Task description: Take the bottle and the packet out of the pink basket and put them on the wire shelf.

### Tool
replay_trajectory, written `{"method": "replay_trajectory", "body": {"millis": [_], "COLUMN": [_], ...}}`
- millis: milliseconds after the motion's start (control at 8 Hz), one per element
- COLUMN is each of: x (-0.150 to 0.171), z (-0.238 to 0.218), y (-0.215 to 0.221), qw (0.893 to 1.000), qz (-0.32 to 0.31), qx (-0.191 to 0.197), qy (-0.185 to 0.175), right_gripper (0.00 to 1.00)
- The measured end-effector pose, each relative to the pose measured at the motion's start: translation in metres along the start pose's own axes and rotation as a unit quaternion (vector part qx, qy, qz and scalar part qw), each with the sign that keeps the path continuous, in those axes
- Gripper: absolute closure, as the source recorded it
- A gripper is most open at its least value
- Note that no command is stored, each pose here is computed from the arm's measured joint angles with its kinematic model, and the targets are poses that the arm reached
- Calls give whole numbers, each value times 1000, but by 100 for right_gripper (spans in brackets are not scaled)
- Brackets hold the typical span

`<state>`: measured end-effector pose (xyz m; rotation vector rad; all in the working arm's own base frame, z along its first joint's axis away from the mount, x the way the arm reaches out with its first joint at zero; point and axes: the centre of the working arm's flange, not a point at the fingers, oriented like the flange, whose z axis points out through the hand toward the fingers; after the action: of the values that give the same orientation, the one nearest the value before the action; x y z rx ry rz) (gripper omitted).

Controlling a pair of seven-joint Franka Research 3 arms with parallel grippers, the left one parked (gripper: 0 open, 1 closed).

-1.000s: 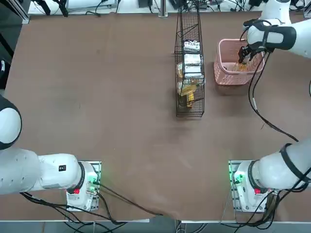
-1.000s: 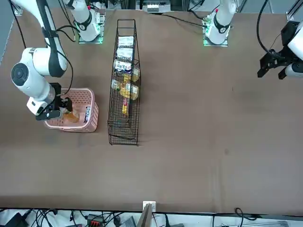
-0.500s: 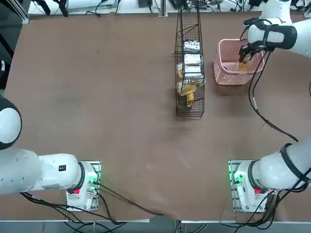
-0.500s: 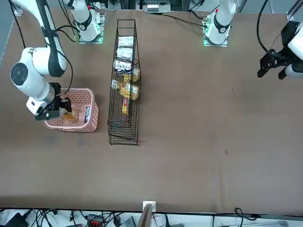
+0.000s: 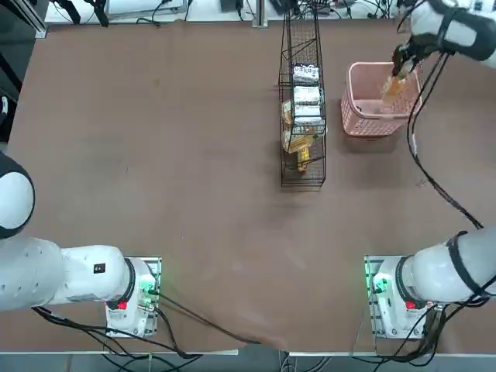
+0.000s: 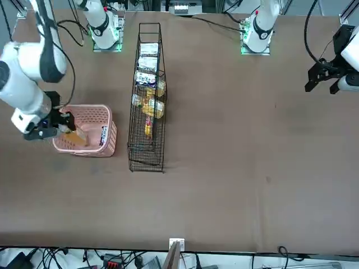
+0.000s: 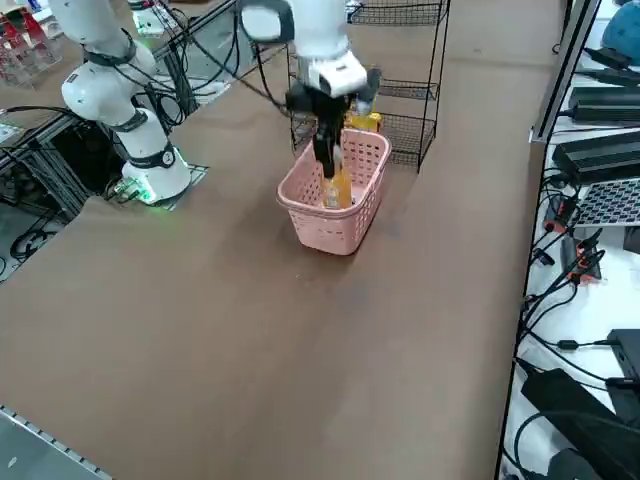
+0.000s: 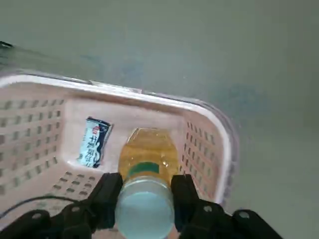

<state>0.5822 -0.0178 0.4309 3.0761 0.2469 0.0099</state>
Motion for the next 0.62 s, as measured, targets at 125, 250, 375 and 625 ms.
{"method": "replay_trajectory", "body": {"millis": [125,250,375,625], "x": [3,7,12,22], "z": [-33,-61,-81,-107], "y": [1,0,-1,-10], "qw": [1000,999,999,995], "qz": [6,13,17,26], "qx": [9,28,43,84], "qy": [4,13,26,51], "right_gripper": [44,44,44,44]}}
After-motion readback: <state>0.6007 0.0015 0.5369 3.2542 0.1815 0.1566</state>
